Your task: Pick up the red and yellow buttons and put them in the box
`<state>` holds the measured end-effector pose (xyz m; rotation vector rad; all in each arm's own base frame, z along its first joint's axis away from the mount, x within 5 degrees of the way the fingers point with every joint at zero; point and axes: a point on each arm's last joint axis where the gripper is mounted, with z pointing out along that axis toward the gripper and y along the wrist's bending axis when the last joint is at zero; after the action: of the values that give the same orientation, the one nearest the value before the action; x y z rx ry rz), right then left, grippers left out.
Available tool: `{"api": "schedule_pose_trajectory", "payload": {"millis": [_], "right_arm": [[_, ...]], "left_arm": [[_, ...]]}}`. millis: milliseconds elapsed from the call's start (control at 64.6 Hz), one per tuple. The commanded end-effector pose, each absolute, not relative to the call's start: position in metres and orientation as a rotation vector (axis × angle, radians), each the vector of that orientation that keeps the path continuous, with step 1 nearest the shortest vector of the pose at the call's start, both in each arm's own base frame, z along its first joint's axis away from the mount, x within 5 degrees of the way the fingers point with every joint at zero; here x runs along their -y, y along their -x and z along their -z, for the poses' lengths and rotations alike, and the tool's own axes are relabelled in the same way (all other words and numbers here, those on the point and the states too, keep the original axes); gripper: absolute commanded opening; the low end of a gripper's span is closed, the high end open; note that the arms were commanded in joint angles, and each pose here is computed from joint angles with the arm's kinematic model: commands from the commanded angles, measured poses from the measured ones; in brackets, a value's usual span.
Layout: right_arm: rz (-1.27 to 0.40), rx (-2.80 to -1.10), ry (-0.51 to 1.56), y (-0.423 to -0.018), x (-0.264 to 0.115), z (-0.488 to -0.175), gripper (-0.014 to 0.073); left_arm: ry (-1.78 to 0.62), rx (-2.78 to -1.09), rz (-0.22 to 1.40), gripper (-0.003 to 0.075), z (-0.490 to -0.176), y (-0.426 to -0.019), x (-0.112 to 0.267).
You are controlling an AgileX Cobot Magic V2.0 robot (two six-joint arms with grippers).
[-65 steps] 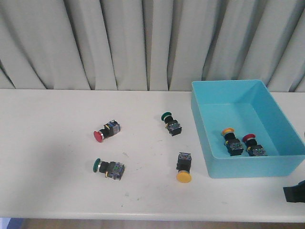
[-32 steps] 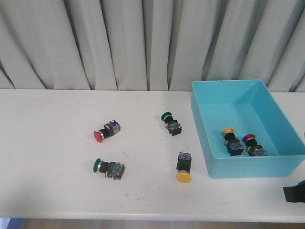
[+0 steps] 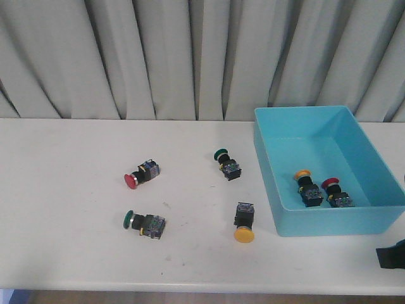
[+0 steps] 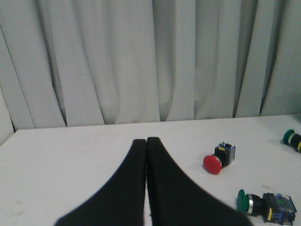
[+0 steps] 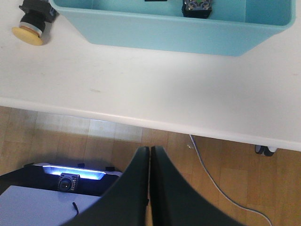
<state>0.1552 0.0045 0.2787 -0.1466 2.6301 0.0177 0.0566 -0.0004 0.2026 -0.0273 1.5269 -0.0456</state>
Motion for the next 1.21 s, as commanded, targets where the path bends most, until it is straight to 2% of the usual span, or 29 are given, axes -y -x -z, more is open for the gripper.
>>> {"api": "schedule_pose_trajectory", "payload": {"millis": [0, 340, 1192], "right_arm": [[-0.01, -2.56, 0.143, -0.1588, -0.0039, -0.2889, -0.0007], [-0.01, -2.559, 0.143, -0.1589, -0.0039, -0.2889, -0.0007], [-0.011, -2.563, 0.143, -0.1586, -0.0039, -0.2887, -0.0007]], "left_arm": [[0.022, -1.485, 0.062, -0.0008, -0.1932, -0.057, 0.0016], [-0.023, -1.498, 0.003, -0.0008, -0.1919, -0.0571, 0.001], [-0.011, -1.501, 0.016, -0.0008, -0.192, -0.0573, 0.001]]}}
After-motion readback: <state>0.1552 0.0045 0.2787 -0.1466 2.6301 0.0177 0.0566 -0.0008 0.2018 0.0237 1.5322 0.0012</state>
